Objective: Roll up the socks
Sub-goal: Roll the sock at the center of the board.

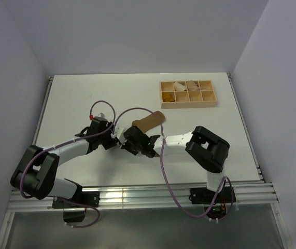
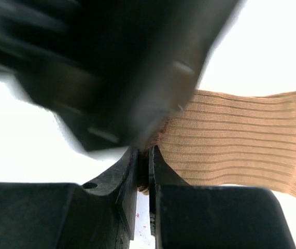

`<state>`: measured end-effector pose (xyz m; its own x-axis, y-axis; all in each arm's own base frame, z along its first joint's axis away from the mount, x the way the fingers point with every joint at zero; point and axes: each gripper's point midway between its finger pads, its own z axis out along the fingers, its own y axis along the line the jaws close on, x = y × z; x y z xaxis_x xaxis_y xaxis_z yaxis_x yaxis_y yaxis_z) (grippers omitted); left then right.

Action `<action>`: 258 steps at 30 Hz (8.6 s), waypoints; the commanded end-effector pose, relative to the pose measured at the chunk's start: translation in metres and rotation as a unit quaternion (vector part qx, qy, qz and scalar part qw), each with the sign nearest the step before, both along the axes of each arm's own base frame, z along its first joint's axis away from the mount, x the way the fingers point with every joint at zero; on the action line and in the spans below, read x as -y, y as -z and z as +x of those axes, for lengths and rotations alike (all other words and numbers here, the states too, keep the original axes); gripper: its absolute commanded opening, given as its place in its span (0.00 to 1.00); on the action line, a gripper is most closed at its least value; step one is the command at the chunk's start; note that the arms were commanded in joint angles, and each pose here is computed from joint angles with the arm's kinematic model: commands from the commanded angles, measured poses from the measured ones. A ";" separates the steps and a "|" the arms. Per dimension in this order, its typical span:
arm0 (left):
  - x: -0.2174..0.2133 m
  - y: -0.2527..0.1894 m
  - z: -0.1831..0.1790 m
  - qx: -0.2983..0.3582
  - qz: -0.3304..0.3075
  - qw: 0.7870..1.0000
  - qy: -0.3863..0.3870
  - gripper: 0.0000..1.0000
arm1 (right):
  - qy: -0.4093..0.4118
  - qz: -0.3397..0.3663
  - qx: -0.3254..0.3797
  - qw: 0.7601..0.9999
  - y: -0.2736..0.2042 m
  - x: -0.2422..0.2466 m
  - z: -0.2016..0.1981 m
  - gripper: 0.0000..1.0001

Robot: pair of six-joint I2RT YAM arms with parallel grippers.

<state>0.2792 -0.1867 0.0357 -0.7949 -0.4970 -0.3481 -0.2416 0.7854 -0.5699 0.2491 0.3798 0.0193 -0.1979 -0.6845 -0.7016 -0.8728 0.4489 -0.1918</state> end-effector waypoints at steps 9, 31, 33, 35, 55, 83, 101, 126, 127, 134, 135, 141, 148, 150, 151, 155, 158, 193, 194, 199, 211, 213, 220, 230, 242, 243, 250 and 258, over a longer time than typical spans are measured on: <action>-0.029 -0.035 0.013 0.084 -0.045 0.992 -0.088 0.66 | 0.009 0.050 -0.272 0.961 0.028 0.035 -0.023 0.00; 0.016 -0.019 -0.001 0.089 -0.070 0.993 0.021 0.63 | 0.087 0.236 -0.549 0.797 0.022 0.035 -0.013 0.00; 0.017 -0.014 0.000 0.086 -0.065 0.994 0.024 0.62 | 0.085 0.246 -0.560 0.787 0.020 0.036 -0.012 0.00; 0.019 -0.008 -0.002 0.079 -0.066 0.994 0.032 0.61 | 0.093 0.250 -0.567 0.780 0.022 0.036 -0.012 0.00; 0.027 0.013 -0.025 0.060 -0.094 0.991 0.068 0.57 | 0.124 0.264 -0.592 0.751 0.028 0.041 -0.001 0.00; 0.025 0.043 -0.024 -0.007 -0.031 0.997 0.072 0.00 | 0.154 0.211 -0.424 0.867 -0.017 0.069 0.021 0.45; 0.018 0.024 -0.012 -0.028 0.040 0.994 0.097 0.00 | 0.066 0.002 0.063 0.996 -0.070 0.052 0.013 0.57; 0.026 0.020 -0.011 -0.018 0.035 0.992 0.117 0.01 | -0.016 -0.108 0.147 0.983 -0.033 0.000 -0.006 0.58; 0.026 0.019 -0.012 -0.019 0.034 0.992 0.117 0.00 | -0.020 -0.111 0.142 0.983 -0.029 0.000 -0.008 0.59; 0.027 0.020 -0.012 -0.020 0.031 0.992 0.117 0.00 | -0.030 -0.135 0.104 0.985 -0.005 0.008 -0.019 0.61; 0.027 0.019 -0.011 -0.019 0.032 0.993 0.115 0.00 | -0.028 -0.139 0.100 0.985 -0.002 0.010 -0.020 0.61; 0.028 0.017 -0.011 -0.018 0.024 0.993 0.111 0.00 | -0.016 -0.176 0.074 0.981 0.022 0.023 -0.025 0.53; 0.029 0.017 -0.013 -0.024 0.017 0.994 0.101 0.01 | -0.004 -0.211 0.044 0.977 0.048 0.039 -0.033 0.33; 0.029 0.016 -0.013 -0.024 0.012 0.995 0.094 0.02 | 0.001 -0.211 0.037 0.977 0.052 0.041 -0.035 0.23; 0.028 0.017 -0.014 -0.025 0.012 0.996 0.090 0.03 | 0.003 -0.211 0.034 0.977 0.053 0.043 -0.036 0.10; 0.025 0.014 -0.012 -0.024 0.008 0.997 0.068 0.09 | 0.019 -0.199 0.025 0.979 0.053 0.048 -0.035 0.00; 0.022 0.012 -0.011 -0.020 0.005 0.999 0.049 0.16 | 0.027 -0.179 0.005 0.983 0.051 0.049 -0.035 0.00; 0.028 -0.037 -0.005 0.093 -0.118 0.989 0.006 0.65 | 0.088 0.275 -0.495 0.819 0.001 0.063 -0.022 0.00; 0.031 -0.036 -0.006 0.091 -0.120 0.989 0.010 0.64 | 0.092 0.284 -0.507 0.809 0.002 0.065 -0.021 0.00; 0.042 -0.024 -0.009 0.078 -0.118 0.990 0.021 0.63 | 0.099 0.317 -0.519 0.787 -0.001 0.069 -0.017 0.00; 0.065 -0.006 -0.012 0.057 -0.139 0.987 0.049 0.62 | 0.127 0.318 -0.546 0.765 0.011 0.071 -0.013 0.00; 0.066 -0.001 -0.014 0.049 -0.137 0.988 0.049 0.61 | 0.129 0.315 -0.546 0.766 0.012 0.071 -0.012 0.00; 0.068 0.018 -0.016 0.022 -0.117 0.992 0.047 0.56 | 0.131 0.313 -0.547 0.766 0.013 0.071 -0.011 0.00; 0.064 0.036 -0.017 0.001 -0.099 0.994 0.039 0.48 | 0.129 0.309 -0.548 0.766 0.016 0.071 -0.012 0.00; 0.072 0.038 -0.022 -0.006 -0.092 0.995 0.049 0.40 | 0.133 0.305 -0.552 0.764 0.020 0.071 -0.011 0.00; 0.072 0.040 -0.023 -0.007 -0.089 0.995 0.051 0.37 | 0.132 0.306 -0.551 0.765 0.019 0.071 -0.010 0.00; 0.074 0.050 -0.025 -0.022 -0.074 0.996 0.048 0.09 | 0.145 0.296 -0.538 0.776 0.018 0.074 -0.009 0.02; 0.049 0.052 -0.018 -0.031 -0.003 1.000 0.002 0.00 | 0.168 0.269 -0.435 0.843 -0.005 0.090 0.008 0.40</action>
